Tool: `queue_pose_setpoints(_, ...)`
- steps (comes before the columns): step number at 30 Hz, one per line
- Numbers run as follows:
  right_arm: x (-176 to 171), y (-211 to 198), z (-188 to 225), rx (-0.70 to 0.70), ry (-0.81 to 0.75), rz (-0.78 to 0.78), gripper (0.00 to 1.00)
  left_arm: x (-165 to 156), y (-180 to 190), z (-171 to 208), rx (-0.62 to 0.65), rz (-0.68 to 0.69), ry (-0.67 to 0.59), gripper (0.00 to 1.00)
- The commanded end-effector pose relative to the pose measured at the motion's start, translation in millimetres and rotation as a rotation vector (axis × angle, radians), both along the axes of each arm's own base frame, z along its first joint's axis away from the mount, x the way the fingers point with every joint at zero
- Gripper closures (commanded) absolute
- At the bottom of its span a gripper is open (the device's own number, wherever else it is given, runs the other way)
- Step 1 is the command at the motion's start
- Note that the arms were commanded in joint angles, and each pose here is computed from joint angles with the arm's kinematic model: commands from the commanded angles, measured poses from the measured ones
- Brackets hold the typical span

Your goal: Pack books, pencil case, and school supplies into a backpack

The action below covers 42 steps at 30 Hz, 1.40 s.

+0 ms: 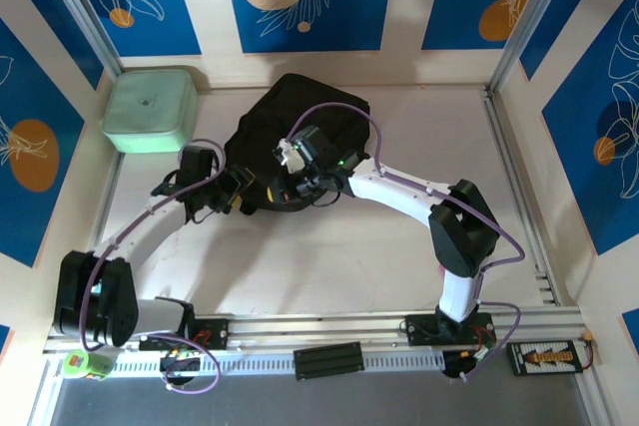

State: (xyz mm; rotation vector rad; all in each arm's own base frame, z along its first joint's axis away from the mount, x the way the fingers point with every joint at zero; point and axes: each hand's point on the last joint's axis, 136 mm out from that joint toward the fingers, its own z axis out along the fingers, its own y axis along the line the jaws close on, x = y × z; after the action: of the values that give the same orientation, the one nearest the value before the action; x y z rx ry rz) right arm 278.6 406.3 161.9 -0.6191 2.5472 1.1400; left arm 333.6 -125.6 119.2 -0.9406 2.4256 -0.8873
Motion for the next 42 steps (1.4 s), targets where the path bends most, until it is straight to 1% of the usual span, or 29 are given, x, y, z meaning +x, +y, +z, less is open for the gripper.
queue_pose_setpoints(1,-12.3,11.2,20.3,0.060,-0.028,0.076,1.00,15.2,-21.7,12.5,-0.113,-0.016,-0.047,0.37)
queue_pose_setpoints(3,-14.5,10.9,18.8,0.055,-0.026,0.079,1.00,19.9,-29.0,13.3,-0.137,-0.031,-0.062,0.34)
queue_pose_setpoints(5,-16.2,10.7,17.5,0.052,-0.020,0.081,1.00,22.5,-30.0,12.6,-0.131,-0.025,-0.070,0.34)
queue_pose_setpoints(6,-16.0,9.6,16.1,0.046,-0.017,0.074,1.00,23.2,-29.3,10.7,-0.122,-0.020,-0.067,0.36)
queue_pose_setpoints(8,-15.5,5.9,13.1,0.025,-0.016,0.056,1.00,23.5,-26.7,5.8,-0.102,-0.010,-0.054,0.49)
queue_pose_setpoints(12,-10.5,-17.6,8.3,-0.048,-0.029,-0.049,1.00,22.4,-14.7,-5.2,-0.030,0.024,-0.018,0.79)
queue_pose_setpoints(15,-6.3,-43.3,0.8,-0.136,-0.025,-0.150,1.00,21.1,-8.8,-12.3,0.017,0.032,0.014,0.94)
queue_pose_setpoints(16,-5.9,-50.0,-1.3,-0.160,-0.023,-0.173,1.00,20.8,-8.0,-14.2,0.022,0.033,0.018,0.98)
queue_pose_setpoints(17,-5.2,-58.2,-4.2,-0.187,-0.018,-0.203,1.00,19.9,-7.2,-17.5,0.029,0.034,0.025,1.00)
queue_pose_setpoints(21,-5.1,-84.8,-15.5,-0.271,0.023,-0.306,1.00,16.4,-2.3,-26.7,0.061,0.039,0.052,1.00)
queue_pose_setpoints(28,-6.3,-108.0,-14.5,-0.311,0.033,-0.412,1.00,13.3,3.9,-32.9,0.098,0.043,0.066,1.00)
queue_pose_setpoints(31,-3.6,-121.6,-16.1,-0.355,0.023,-0.477,1.00,13.0,6.7,-33.9,0.113,0.046,0.070,1.00)
queue_pose_setpoints(36,10.9,-149.2,-28.1,-0.435,0.021,-0.570,1.00,11.3,8.0,-34.1,0.125,0.042,0.075,1.00)
queue_pose_setpoints(42,39.0,-171.3,-34.5,-0.494,0.006,-0.593,1.00,-0.7,8.5,-43.4,0.147,0.000,0.114,1.00)
